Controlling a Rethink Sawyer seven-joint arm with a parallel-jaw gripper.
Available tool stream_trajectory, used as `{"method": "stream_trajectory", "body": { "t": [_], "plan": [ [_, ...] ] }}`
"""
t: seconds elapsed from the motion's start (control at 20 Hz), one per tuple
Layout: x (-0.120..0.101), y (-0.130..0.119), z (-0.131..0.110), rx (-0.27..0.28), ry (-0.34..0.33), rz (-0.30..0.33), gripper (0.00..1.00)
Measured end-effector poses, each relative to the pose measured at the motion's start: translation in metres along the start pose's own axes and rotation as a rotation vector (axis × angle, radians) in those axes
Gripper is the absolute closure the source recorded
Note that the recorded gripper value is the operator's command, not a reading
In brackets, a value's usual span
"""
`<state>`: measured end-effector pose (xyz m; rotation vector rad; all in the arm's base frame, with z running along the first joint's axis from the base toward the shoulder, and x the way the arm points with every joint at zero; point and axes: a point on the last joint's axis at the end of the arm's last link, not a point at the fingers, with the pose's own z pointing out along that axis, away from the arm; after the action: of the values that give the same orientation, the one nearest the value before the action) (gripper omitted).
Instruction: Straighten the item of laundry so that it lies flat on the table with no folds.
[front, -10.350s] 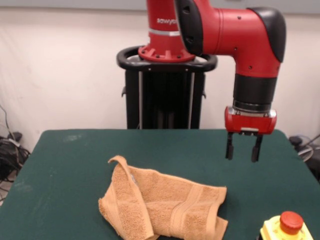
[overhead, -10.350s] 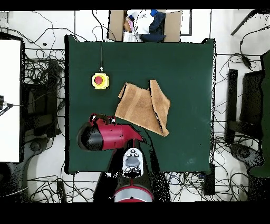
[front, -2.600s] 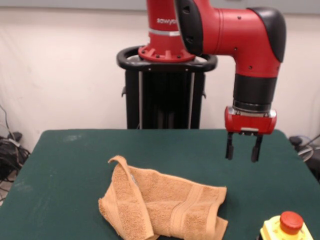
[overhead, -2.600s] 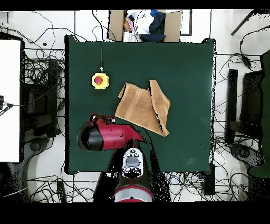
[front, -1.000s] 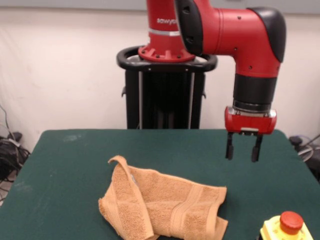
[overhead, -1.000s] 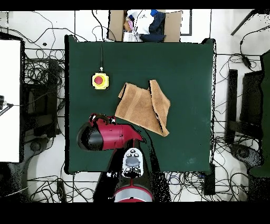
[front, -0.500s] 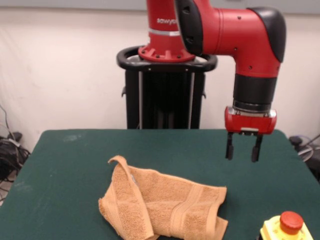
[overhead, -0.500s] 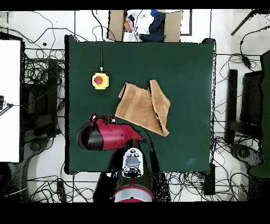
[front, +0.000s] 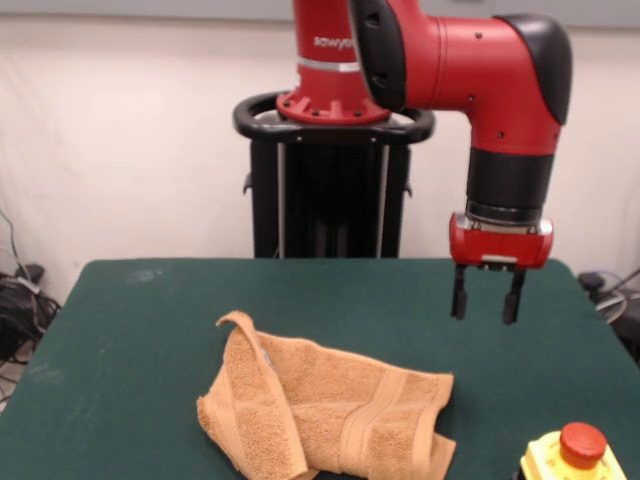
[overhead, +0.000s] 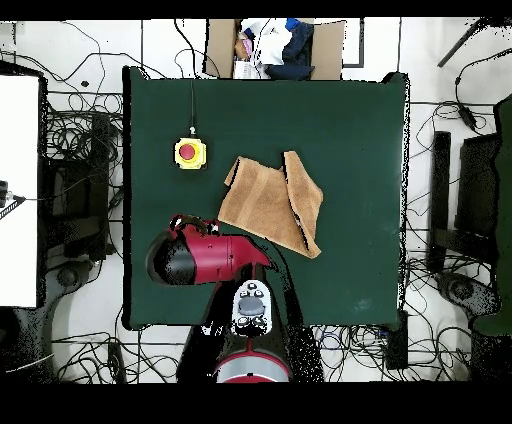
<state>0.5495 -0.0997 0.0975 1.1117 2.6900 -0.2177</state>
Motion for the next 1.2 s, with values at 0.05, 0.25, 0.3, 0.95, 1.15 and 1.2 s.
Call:
{"method": "stream_trajectory", "body": {
  "t": [0.05, 0.25, 0.3, 0.95, 1.15, 1.2],
  "plan": [
    [0.007, 0.017, 0.0, -0.012, 0.008, -0.001, 0.0],
    [0.032, 0.098, -0.004, -0.058, 0.036, 0.004, 0.0],
    [0.035, 0.108, -0.005, -0.061, 0.039, 0.006, 0.0],
    [0.056, 0.256, -0.032, -0.091, 0.113, 0.101, 0.0],
    [0.042, 0.242, -0.052, -0.098, 0.107, 0.131, 0.0],
    [0.033, 0.232, -0.061, -0.1, 0.102, 0.15, 0.0]
  ]
}}
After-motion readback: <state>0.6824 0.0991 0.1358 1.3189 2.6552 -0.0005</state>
